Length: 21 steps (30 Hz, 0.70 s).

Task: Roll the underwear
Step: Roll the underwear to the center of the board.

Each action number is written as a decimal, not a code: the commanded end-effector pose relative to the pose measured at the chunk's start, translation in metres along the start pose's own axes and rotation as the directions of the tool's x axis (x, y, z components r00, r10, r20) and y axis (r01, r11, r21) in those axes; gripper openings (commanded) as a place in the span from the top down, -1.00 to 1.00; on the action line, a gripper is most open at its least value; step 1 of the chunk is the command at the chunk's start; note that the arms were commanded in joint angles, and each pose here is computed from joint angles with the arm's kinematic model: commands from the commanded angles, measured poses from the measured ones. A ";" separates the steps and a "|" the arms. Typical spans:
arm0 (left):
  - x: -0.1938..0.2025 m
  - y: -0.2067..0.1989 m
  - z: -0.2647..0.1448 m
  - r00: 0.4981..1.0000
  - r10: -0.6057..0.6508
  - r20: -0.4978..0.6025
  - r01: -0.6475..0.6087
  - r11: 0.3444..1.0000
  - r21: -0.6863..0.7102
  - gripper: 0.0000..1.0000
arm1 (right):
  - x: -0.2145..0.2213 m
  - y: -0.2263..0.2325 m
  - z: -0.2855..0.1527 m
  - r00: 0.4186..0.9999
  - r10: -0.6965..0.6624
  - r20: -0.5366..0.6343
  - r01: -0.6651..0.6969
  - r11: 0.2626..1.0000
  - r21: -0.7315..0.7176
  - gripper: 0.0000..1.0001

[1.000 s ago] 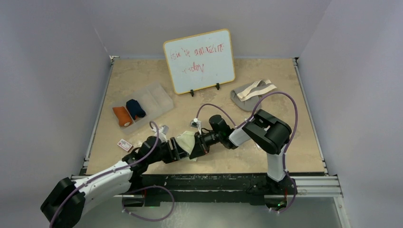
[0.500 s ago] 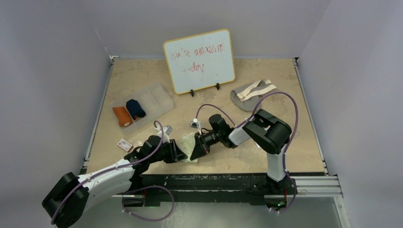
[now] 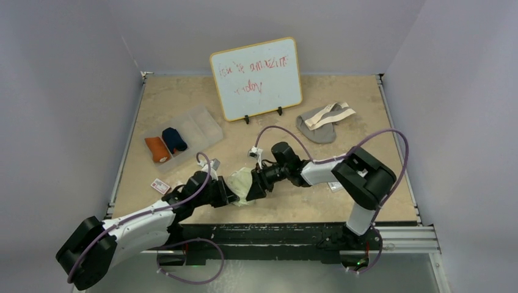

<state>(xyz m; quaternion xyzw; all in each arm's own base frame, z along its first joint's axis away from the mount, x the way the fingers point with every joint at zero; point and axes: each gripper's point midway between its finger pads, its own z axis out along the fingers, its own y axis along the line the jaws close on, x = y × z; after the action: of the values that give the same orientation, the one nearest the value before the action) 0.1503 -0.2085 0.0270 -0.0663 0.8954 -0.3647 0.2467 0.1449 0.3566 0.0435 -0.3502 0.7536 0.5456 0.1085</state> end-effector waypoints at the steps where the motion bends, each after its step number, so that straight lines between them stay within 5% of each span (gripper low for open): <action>1: -0.006 0.001 0.001 0.999 -0.028 0.016 0.028 0.999 -0.036 0.88 | -0.019 -0.024 -0.023 0.991 -0.132 0.016 0.124 0.959 0.255 -0.14; 7: -0.009 -0.006 0.000 1.000 -0.019 0.001 0.019 0.999 -0.038 0.88 | -0.047 -0.018 -0.047 0.897 -0.439 0.060 0.383 0.836 0.392 -0.26; 11: -0.009 -0.007 0.001 1.000 -0.018 -0.025 0.016 0.998 -0.064 0.88 | -0.046 0.017 -0.038 0.636 -0.770 0.048 0.699 0.602 0.386 -0.23; 14: -0.007 -0.007 0.002 0.999 -0.020 -0.040 0.017 0.997 -0.073 0.88 | -0.032 0.032 -0.023 0.458 -0.889 0.006 0.835 0.432 0.342 -0.22; 21: -0.006 -0.006 0.001 0.999 -0.017 -0.052 0.012 0.996 -0.085 0.88 | -0.020 0.023 -0.001 0.296 -0.949 -0.110 0.919 0.252 0.305 -0.22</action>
<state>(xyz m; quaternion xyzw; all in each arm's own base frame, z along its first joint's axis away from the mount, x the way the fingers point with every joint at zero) 0.1533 -0.2110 0.0280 -0.0786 0.9137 -0.3356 0.2154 0.1261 0.3555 0.0609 -0.6468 0.5325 0.3284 0.4362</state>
